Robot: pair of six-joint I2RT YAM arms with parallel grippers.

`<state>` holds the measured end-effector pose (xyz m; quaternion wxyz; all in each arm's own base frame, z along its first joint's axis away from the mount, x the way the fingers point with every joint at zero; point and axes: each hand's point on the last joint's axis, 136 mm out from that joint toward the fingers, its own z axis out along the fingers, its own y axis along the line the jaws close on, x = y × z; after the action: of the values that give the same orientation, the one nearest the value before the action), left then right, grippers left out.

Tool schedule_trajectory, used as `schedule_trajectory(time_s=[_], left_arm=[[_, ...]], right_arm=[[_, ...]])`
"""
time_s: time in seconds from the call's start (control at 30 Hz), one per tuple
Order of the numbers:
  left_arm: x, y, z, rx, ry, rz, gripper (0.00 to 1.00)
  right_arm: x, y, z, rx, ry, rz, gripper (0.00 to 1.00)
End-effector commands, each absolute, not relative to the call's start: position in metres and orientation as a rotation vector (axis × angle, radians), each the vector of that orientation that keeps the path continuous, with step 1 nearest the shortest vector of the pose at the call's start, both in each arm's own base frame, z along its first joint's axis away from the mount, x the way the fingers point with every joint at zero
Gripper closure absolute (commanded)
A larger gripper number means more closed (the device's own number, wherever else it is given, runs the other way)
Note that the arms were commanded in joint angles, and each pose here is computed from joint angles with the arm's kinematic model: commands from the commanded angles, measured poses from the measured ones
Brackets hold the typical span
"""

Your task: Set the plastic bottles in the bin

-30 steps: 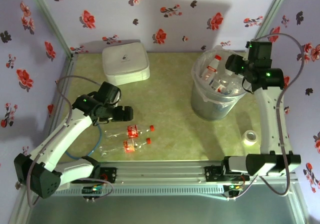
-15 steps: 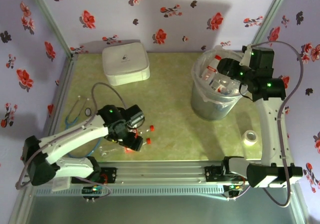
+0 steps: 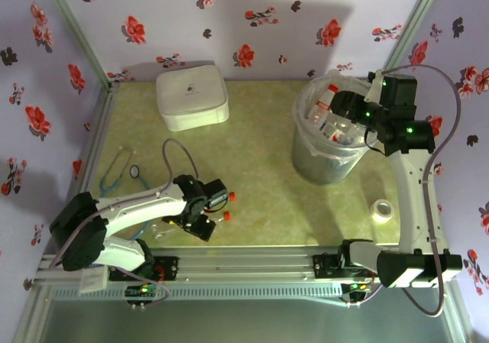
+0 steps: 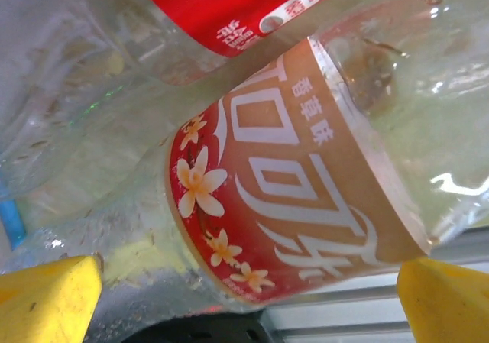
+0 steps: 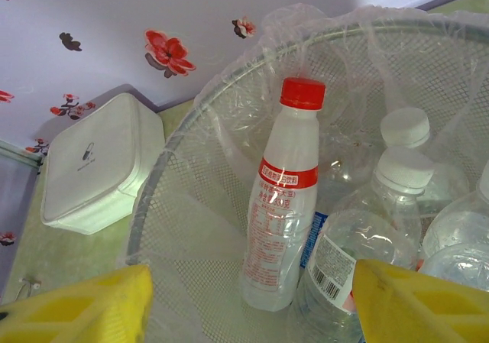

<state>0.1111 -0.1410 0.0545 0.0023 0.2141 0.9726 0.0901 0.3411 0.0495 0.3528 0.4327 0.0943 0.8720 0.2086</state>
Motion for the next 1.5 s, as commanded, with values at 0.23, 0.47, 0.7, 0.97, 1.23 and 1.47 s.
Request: schedule_trajectory(time_s=[0.23, 0.47, 0.7, 0.97, 1.23, 1.47], left_arm=[[0.127, -0.161, 0.037, 0.747, 2.988, 0.240, 0.14], [0.142, -0.184, 0.037, 0.781, 2.938, 0.186, 0.26], [0.157, -0.208, 0.078, 0.793, 2.841, 0.055, 0.36], [0.189, -0.239, 0.179, 0.655, 2.552, -0.411, 0.40], [0.222, -0.281, 0.263, 0.577, 2.170, -0.950, 0.42], [0.232, -0.307, 0.288, 0.598, 2.007, -1.128, 0.41]], right_arm=[[0.334, 0.050, 0.354, 0.225, 2.165, 0.522, 0.29], [0.329, 0.049, 0.354, 0.224, 2.169, 0.511, 0.29], [0.320, 0.051, 0.363, 0.210, 2.151, 0.529, 0.29], [0.290, 0.122, 0.397, -0.068, 1.999, 1.031, 0.31], [0.259, 0.193, 0.386, -0.375, 2.026, 1.197, 0.33], [0.258, 0.245, 0.374, -0.514, 2.027, 1.328, 0.37]])
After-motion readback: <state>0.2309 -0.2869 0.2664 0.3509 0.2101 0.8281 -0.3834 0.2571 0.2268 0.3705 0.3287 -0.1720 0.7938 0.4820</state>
